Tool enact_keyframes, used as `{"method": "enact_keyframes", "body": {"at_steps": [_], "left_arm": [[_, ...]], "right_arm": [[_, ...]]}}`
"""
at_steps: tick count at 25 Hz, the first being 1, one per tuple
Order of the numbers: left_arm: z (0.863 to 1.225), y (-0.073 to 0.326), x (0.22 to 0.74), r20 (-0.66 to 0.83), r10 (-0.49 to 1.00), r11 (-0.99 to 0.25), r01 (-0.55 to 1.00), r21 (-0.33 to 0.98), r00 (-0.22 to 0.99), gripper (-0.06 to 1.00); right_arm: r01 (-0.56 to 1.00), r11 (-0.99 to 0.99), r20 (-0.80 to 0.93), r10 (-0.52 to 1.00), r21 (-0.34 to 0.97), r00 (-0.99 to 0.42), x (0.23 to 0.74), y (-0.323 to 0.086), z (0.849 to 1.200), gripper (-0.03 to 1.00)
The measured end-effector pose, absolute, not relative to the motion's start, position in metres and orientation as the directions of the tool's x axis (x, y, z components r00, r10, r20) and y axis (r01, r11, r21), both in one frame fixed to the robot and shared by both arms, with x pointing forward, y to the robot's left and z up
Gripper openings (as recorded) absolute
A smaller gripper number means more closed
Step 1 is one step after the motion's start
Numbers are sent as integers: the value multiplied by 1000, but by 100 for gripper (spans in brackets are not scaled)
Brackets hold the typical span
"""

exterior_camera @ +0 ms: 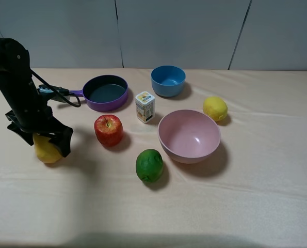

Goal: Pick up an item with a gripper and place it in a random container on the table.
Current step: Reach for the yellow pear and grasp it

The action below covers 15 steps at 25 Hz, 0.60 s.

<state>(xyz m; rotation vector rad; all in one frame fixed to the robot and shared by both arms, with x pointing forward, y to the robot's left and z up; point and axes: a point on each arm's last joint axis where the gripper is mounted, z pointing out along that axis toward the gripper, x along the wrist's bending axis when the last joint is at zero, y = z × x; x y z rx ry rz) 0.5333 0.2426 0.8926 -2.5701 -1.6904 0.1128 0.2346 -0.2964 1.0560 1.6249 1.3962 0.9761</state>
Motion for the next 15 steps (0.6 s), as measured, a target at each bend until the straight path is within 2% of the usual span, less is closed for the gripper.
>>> {"method": "enact_keyframes", "body": {"at_steps": [15], "left_arm": [[886, 243, 535, -9, 897, -441, 892, -103, 442, 94]], "right_arm": [[404, -106, 68, 992, 908, 107, 235, -296, 1056, 69]]}}
